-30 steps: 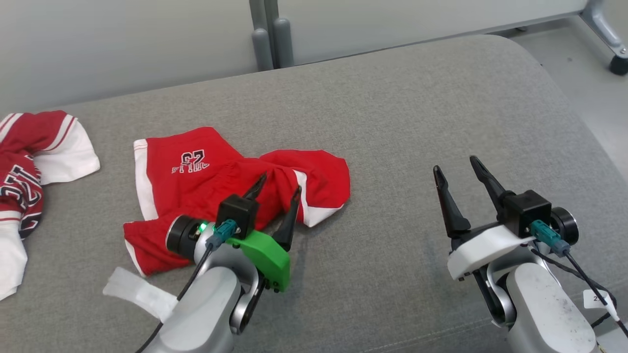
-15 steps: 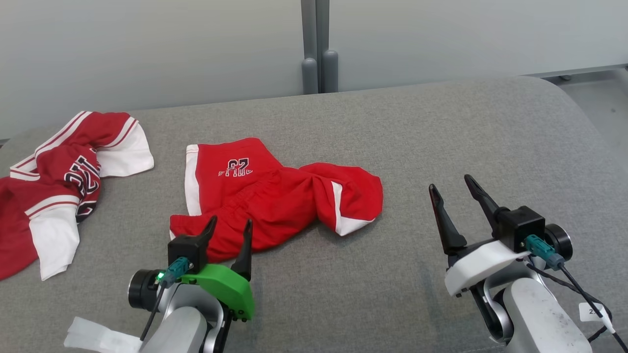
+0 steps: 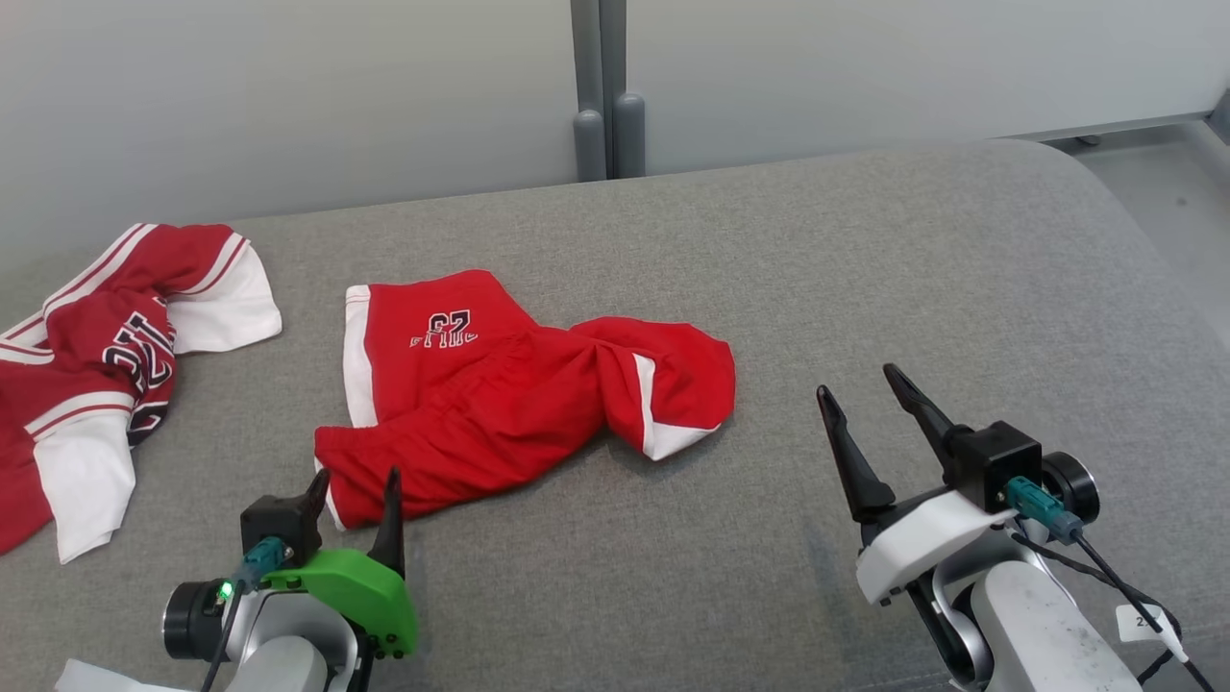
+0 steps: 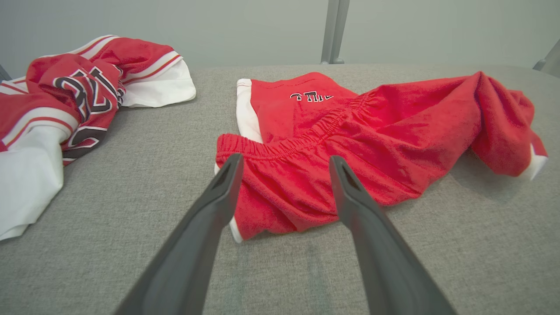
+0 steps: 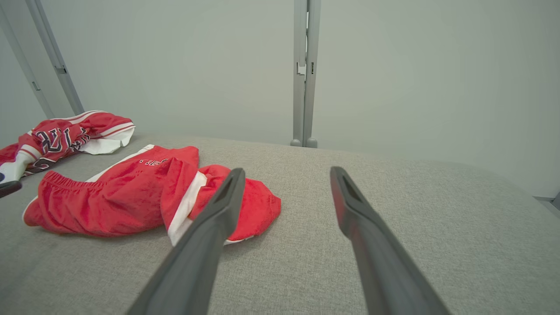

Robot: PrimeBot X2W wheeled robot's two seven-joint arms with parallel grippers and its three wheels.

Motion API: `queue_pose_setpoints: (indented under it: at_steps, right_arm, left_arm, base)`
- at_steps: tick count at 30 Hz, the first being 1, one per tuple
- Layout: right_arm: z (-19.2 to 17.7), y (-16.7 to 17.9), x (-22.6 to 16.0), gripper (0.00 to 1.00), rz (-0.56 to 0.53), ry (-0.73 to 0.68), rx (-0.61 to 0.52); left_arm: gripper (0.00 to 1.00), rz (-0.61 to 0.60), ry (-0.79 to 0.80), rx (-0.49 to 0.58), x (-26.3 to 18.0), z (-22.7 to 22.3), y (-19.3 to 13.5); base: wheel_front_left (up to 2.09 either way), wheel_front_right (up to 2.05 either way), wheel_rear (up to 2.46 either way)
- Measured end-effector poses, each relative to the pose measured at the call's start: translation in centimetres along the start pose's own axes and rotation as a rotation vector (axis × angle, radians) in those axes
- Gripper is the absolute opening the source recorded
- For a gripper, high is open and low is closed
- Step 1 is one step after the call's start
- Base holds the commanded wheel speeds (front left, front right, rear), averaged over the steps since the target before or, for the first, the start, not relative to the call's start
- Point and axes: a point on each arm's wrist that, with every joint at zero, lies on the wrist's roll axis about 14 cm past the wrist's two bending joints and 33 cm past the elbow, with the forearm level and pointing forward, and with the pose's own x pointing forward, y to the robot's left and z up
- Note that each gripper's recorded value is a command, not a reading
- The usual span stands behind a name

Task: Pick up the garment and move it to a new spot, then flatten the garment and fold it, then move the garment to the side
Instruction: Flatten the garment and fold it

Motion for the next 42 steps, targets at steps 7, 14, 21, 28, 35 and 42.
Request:
queue_pose_setpoints:
  at_steps: [7, 14, 21, 28, 35, 42]
  right_arm:
    - [-1.0, -0.7, -0.2, 1.0, -0.013, 0.029, -0.001]
    - [-1.1, -1.2, 0.4, 1.0, -0.016, 0.032, -0.007]
    - [-1.6, -2.5, 0.5, 1.0, -0.046, 0.048, -0.006]
    - [-2.4, -3.5, 0.8, 1.0, -0.071, 0.069, -0.007]
    - [-2.6, -2.9, 1.3, 1.0, -0.05, 0.071, -0.002]
    - [-2.4, -2.6, 1.5, 1.0, -0.039, 0.064, -0.003]
  left_arm:
    - [1.0, -0.024, 0.003, -0.003, 1.7, 0.2, -0.9]
    - [1.0, -0.086, -0.003, -0.006, 4.6, 1.3, -3.6]
    - [1.0, -0.005, 0.151, 0.047, 5.6, -2.5, 0.3]
    - [1.0, 0.102, 0.18, 0.032, 6.3, -3.1, 4.1]
    - [1.0, 0.142, 0.262, -0.064, 5.6, -4.9, 4.3]
    - [0.0, 0.115, 0.27, -0.1, 5.4, -5.0, 3.0]
  base:
    - [0.0, 0.0, 0.0]
    - [0.0, 0.0, 0.0]
    - [0.0, 0.0, 0.0]
    - [0.0, 0.0, 0.0]
    - [0.0, 0.0, 0.0]
    - [0.0, 0.0, 0.0]
